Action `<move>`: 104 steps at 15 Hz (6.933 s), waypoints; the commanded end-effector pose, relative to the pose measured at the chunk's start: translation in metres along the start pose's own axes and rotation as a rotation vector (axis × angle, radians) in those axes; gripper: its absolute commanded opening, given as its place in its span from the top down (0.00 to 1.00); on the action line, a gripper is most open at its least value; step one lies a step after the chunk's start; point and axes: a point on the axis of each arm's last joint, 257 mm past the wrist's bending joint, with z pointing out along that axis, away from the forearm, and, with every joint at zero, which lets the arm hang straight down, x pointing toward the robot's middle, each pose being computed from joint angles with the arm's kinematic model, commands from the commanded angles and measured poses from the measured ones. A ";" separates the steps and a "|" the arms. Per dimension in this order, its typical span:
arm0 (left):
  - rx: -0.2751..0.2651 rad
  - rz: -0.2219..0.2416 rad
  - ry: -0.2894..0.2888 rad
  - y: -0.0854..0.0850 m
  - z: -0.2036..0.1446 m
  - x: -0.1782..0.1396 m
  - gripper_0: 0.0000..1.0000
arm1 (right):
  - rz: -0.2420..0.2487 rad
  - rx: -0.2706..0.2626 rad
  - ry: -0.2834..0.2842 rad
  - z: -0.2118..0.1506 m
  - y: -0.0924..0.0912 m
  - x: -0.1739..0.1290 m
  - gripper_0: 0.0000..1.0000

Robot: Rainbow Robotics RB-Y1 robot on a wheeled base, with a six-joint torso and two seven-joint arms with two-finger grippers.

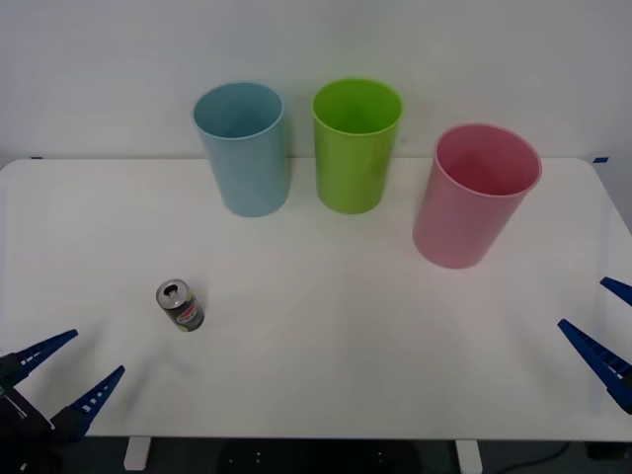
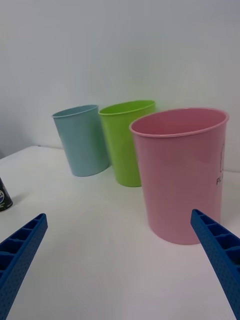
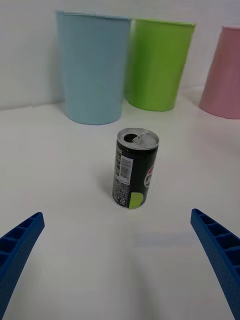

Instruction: Grasp the object on the table and drop it into the matching bin: aluminum can to the light blue bin, PET bottle to the pink bin.

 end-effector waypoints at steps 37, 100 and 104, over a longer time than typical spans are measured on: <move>0.016 -0.008 -0.070 -0.013 0.167 0.016 0.00 | 0.000 0.000 0.000 0.000 0.000 0.000 0.00; -0.074 -0.077 -0.284 0.052 0.361 -0.317 0.99 | 0.000 0.000 0.000 0.000 0.000 0.000 0.00; -0.087 -0.077 -0.285 0.051 0.366 -0.318 0.99 | 0.000 0.000 0.000 0.000 0.000 0.000 0.00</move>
